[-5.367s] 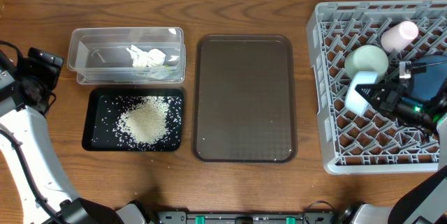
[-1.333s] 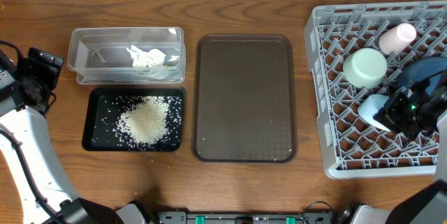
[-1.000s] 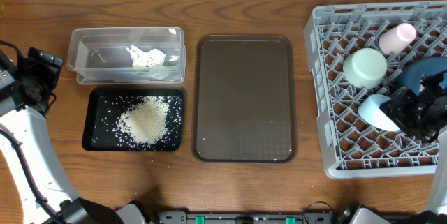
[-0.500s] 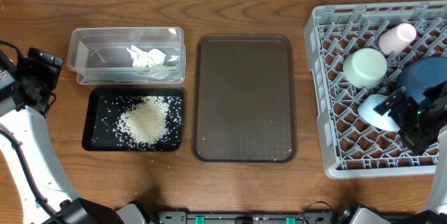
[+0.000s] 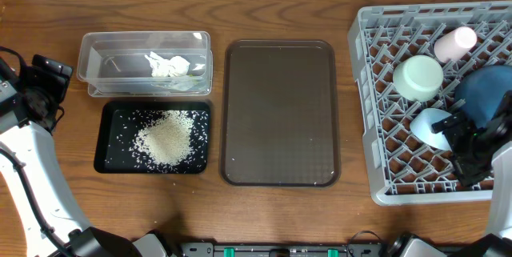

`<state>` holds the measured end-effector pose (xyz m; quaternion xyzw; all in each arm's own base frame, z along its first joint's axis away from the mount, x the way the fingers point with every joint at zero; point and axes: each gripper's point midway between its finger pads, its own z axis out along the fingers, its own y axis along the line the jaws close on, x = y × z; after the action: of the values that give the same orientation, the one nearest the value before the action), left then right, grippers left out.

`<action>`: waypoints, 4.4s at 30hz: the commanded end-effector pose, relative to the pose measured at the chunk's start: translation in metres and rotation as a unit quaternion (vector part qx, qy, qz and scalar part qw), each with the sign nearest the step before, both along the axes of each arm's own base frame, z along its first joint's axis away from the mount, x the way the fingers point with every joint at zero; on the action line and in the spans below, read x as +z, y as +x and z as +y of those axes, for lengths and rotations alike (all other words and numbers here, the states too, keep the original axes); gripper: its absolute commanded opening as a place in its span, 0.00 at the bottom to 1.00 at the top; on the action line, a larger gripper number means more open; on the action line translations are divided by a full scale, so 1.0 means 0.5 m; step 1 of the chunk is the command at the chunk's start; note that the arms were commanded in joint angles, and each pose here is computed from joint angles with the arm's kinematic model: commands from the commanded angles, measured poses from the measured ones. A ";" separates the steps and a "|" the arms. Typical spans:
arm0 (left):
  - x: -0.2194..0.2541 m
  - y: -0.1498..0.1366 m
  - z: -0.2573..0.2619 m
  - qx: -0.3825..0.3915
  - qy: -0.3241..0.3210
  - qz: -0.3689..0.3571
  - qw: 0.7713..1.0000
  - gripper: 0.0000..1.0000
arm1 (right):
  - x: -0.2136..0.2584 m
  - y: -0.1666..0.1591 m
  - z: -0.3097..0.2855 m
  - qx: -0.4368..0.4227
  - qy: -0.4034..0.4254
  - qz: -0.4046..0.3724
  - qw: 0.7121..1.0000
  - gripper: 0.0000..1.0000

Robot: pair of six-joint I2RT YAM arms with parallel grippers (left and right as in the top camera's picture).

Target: Sort waste into correct bins and load items into the dishwasher rack

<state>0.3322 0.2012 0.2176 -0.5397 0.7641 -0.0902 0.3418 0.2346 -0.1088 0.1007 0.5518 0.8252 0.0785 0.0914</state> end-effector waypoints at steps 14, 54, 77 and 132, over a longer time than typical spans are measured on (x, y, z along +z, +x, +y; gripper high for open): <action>-0.004 -0.003 0.006 0.006 0.002 0.005 1.000 0.95 | 0.001 0.078 0.009 -0.059 0.049 -0.090 0.993 0.99; -0.004 -0.003 0.006 0.006 0.002 0.005 1.000 0.95 | -0.010 0.079 -0.009 -0.183 0.060 -0.101 0.976 0.57; -0.004 -0.003 0.006 0.006 0.002 0.005 1.000 0.95 | 0.097 0.045 0.030 -0.125 0.040 -0.173 0.976 0.55; -0.004 -0.003 0.006 0.006 0.002 0.005 1.000 0.95 | 0.178 0.049 0.119 0.202 -0.012 -0.160 0.966 0.02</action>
<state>0.3323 0.2012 0.2176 -0.5396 0.7640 -0.0902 0.3419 0.2476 -0.0815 0.1540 0.4615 0.8684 0.0905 0.1576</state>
